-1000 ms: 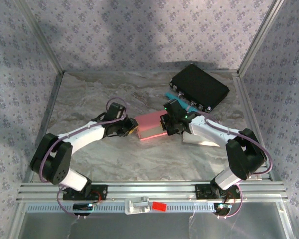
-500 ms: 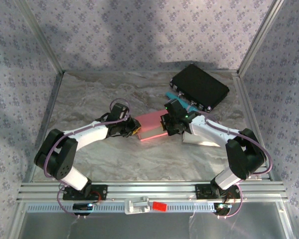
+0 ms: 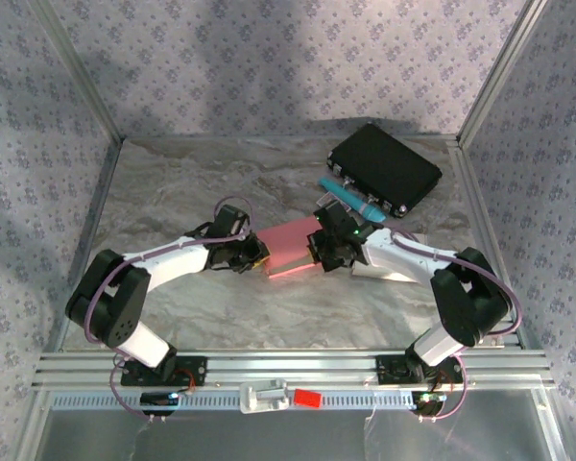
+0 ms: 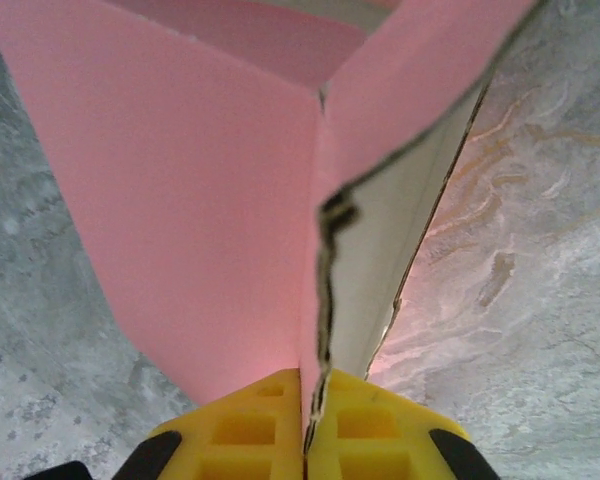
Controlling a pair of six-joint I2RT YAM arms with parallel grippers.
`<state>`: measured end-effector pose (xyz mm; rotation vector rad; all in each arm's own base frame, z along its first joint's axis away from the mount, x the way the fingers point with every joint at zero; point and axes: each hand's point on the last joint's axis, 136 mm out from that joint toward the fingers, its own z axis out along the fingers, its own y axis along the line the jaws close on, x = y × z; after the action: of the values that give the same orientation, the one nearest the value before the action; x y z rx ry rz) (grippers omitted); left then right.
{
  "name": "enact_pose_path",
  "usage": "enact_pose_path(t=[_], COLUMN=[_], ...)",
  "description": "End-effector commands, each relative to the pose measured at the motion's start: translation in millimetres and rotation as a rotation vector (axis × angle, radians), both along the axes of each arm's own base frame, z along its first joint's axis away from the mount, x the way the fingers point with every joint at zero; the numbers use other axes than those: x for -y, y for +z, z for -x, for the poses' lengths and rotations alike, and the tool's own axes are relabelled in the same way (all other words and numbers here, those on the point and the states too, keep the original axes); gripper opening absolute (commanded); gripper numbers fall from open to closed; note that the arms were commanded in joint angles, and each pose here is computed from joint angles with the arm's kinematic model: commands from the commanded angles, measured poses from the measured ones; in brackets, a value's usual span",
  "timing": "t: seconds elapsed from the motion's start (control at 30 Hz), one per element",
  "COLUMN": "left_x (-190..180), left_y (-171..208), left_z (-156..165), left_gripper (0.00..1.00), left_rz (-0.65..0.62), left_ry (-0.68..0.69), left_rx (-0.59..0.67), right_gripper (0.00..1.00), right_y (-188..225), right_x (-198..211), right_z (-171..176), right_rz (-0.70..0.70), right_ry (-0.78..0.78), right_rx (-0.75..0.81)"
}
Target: Fold the paper box
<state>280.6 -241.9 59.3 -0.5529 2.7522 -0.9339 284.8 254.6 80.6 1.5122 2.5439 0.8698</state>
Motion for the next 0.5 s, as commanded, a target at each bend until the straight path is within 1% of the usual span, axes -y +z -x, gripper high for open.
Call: enact_pose_path(t=[0.0, 0.1, 0.17, 0.23, 0.27, 0.33, 0.37, 0.47], left_x=[-25, -25, -25, -24, -25, -24, -24, -23], left_y=[-6, -3, -5, -7, -7, -5, -5, -2], left_z=[8, 7, 7, 8, 7, 6, 6, 4], left_gripper=[0.18, 0.19, 0.19, 0.19, 0.19, 0.19, 0.19, 0.19], left_rz=[-0.123, -0.142, -0.142, -0.145, -0.144, -0.139, -0.142, -0.145], left_ry=[-0.006, -0.032, -0.041, -0.041, -0.039, -0.039, -0.04, -0.052], left_rx=[-0.001, 0.006, 0.001, -0.004, -0.002, 0.009, 0.01, 0.017], right_gripper=[0.14, 0.28, 0.38, 0.49, 0.52, 0.56, 0.57, 0.58], right_y=[-9, 5, 22, 45, 57, 76, 79, 82], right_x=[7, 13, 22, 37, 45, 62, 72, 89], right_z=[17, 18, 18, 18, 19, 27, 27, 9], right_rz=[0.044, 0.093, 0.149, 0.246, 0.29, 0.365, 0.393, 0.409], right_ry=[0.047, 0.112, 0.19, 0.289, 0.318, 0.41, 0.432, 0.5], right_rx=[-0.059, -0.05, -0.015, 0.036, 0.05, 0.071, 0.082, 0.16])
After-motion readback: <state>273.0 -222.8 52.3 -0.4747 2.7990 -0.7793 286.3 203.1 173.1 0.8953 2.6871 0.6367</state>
